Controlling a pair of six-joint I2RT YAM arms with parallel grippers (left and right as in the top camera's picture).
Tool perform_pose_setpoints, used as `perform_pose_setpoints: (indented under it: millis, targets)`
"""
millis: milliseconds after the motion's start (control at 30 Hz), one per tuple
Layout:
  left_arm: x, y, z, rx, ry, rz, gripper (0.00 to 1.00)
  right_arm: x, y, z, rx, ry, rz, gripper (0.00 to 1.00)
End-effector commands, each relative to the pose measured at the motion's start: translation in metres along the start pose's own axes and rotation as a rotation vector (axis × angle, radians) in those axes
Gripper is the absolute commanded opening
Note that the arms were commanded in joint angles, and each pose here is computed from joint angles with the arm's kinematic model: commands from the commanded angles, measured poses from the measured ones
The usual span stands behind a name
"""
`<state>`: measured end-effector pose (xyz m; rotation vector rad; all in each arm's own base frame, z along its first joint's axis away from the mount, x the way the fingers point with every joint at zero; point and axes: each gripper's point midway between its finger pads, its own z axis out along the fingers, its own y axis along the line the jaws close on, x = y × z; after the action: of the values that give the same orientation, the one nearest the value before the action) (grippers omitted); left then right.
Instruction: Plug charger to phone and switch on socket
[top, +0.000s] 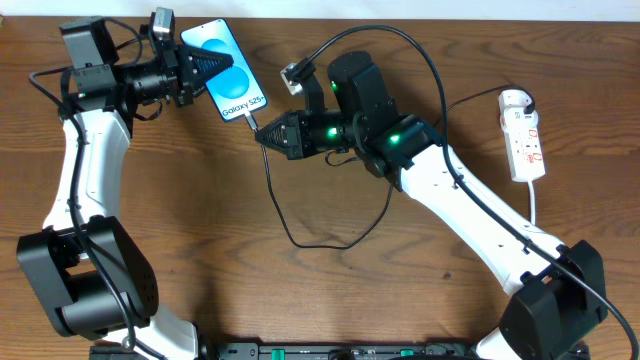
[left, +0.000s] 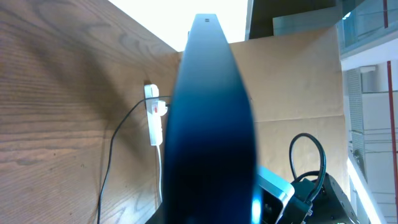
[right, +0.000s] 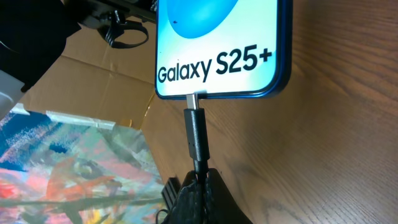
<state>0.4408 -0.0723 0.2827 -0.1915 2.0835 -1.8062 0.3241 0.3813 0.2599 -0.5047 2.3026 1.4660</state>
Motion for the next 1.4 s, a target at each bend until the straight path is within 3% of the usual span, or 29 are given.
perform_pose_setpoints:
  millis: [0,333,1100,1367]
  targets:
    - [0.004,-0.021,-0.002,0.036,0.025,0.037,0.07,-0.001,0.016,-0.006,-0.031,-0.006,-0.005,0.01]
    - [-0.006,-0.041,-0.003,0.075,0.023,0.064,0.07,-0.004,0.026,-0.015,-0.120,0.021,0.026,0.01]
    - [-0.006,-0.042,-0.003,0.077,0.026,0.053,0.07,-0.011,0.014,-0.019,-0.136,0.002,0.123,0.01]
    - [-0.006,-0.042,-0.003,0.077,0.026,0.054,0.07,-0.010,0.012,-0.018,-0.231,-0.016,0.125,0.01]
